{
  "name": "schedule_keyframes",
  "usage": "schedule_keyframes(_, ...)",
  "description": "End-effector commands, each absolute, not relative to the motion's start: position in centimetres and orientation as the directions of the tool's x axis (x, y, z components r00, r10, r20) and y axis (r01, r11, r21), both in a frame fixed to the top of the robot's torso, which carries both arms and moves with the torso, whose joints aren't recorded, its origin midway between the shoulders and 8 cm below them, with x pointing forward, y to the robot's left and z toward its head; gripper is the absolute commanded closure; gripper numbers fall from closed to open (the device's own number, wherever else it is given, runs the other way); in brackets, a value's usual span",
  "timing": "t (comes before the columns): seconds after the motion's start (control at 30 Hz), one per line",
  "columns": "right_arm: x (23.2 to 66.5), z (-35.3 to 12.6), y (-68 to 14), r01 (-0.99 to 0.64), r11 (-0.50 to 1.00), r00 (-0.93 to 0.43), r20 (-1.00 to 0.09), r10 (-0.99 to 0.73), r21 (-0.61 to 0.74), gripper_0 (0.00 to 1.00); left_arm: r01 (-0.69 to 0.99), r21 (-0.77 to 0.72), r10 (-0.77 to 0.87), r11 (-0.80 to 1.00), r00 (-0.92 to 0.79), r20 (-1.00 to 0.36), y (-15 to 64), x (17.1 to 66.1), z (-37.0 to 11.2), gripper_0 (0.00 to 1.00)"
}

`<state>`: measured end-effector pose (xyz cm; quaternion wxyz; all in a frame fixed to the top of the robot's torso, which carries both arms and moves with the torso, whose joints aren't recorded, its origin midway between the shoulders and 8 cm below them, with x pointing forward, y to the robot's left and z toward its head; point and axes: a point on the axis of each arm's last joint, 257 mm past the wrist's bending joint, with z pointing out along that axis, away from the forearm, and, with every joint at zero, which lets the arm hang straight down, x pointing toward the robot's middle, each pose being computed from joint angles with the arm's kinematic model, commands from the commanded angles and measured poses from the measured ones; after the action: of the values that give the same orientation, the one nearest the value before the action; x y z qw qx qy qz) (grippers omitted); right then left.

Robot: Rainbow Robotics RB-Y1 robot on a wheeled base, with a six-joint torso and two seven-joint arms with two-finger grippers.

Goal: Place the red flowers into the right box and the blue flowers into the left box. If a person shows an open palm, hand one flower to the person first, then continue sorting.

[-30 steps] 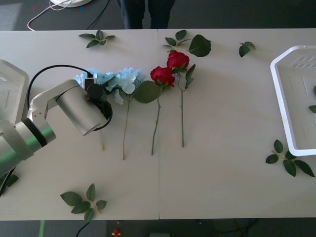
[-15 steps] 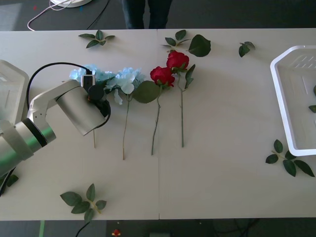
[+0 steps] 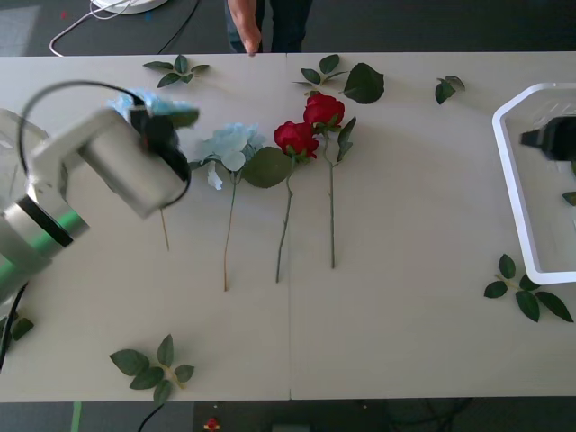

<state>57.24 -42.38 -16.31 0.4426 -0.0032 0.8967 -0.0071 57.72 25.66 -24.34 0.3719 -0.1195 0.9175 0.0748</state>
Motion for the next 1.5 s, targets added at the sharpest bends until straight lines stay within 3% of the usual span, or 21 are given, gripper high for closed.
schedule_keyframes(0.03, 56.5, -15.5, -35.8, -0.03, 0.991, -0.612, -0.787, 0.083, 0.128, 0.0, -0.292, 0.052, -0.175, 0.955, -0.698, -0.694, 27.8, 57.0, -21.0, 1.0)
schedule_keyframes(0.33, 56.2, -16.5, -21.6, -0.157, 0.977, -0.629, -0.777, 0.013, 0.144, 0.0, -0.322, 0.075, -0.182, 0.944, -0.697, -0.693, 29.3, 56.6, -20.6, 1.0)
schedule_keyframes(0.67, 60.0, -18.8, -10.3, -0.173, 0.979, -0.626, -0.779, -0.025, 0.108, 0.0, -0.322, 0.075, -0.182, 0.944, -0.697, -0.693, 29.3, 56.6, -20.6, 1.0)
schedule_keyframes(1.1, 65.9, -21.5, -6.5, -0.135, 0.99, -0.615, -0.787, -0.047, 0.046, 0.0, -0.322, 0.075, -0.182, 0.944, -0.697, -0.693, 29.3, 56.6, -20.6, 1.0)
schedule_keyframes(1.5, 67.2, -22.8, -5.5, -0.105, 0.994, -0.619, -0.784, -0.036, 0.038, 0.0, -0.322, 0.075, -0.182, 0.944, -0.697, -0.693, 29.3, 56.6, -20.6, 1.0)
